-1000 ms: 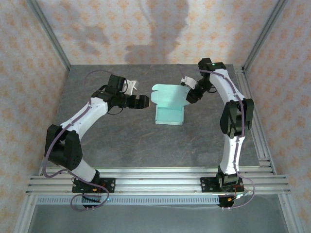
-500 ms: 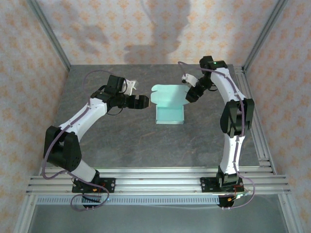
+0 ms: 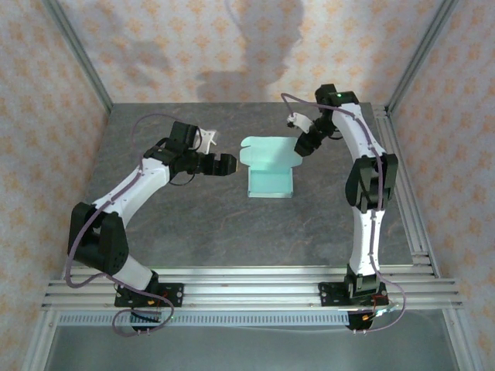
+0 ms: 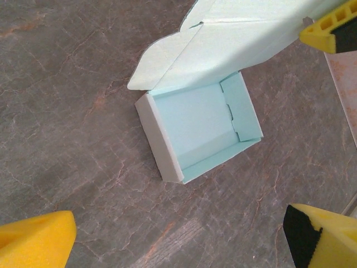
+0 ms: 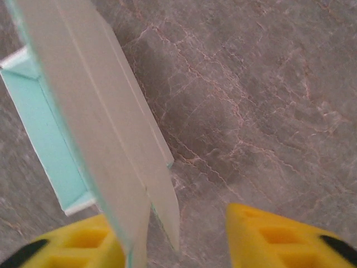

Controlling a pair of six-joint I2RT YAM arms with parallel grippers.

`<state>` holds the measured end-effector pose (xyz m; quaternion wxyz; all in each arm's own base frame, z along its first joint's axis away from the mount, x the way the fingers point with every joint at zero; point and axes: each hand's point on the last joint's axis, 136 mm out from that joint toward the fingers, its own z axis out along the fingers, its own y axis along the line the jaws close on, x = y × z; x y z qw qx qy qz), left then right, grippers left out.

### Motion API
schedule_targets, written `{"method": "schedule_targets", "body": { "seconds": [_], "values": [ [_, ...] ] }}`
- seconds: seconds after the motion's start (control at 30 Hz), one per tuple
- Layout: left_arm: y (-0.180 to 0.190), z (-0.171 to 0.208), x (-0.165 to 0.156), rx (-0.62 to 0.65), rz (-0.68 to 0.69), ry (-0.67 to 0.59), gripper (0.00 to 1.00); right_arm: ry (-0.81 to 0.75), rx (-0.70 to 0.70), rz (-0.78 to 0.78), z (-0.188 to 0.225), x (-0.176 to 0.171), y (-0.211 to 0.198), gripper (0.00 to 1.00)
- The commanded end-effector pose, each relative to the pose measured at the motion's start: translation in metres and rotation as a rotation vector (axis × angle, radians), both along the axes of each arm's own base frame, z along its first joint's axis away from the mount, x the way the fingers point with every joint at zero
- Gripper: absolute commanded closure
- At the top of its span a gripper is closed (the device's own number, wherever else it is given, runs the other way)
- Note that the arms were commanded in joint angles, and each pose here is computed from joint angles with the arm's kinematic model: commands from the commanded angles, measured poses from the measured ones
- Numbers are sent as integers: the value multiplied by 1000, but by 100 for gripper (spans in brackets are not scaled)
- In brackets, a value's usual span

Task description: Fold the paper box

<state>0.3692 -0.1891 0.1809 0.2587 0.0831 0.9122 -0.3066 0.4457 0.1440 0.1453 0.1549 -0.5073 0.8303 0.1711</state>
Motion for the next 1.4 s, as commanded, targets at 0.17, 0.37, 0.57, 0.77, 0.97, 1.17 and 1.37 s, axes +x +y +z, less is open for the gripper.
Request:
{"method": "schedule_targets", "body": {
  "seconds": [0.17, 0.37, 0.57, 0.77, 0.97, 1.17, 1.37],
  "values": [
    [1, 11, -2, -8, -20, -41, 3, 75, -24, 50, -3, -18, 0, 78],
    [1, 12, 0, -2, -22, -52, 3, 72, -15, 70, 3, -22, 2, 99],
    [7, 20, 10, 54, -32, -169, 0, 60, -12, 105, 8, -28, 5, 100],
    [8, 29, 15, 168, -165, -324, 0, 29, 30, 192, 15, -42, 23, 100],
    [-3, 27, 14, 208, -391, -388, 10, 39, 54, 247, 10, -56, 39, 100],
    [-9, 24, 15, 259, -602, -346, 24, 36, 46, 254, 9, -60, 44, 100],
    [-14, 9, 8, 259, -771, -275, 43, 22, 34, 235, 9, -62, 41, 100]
  ]
}}
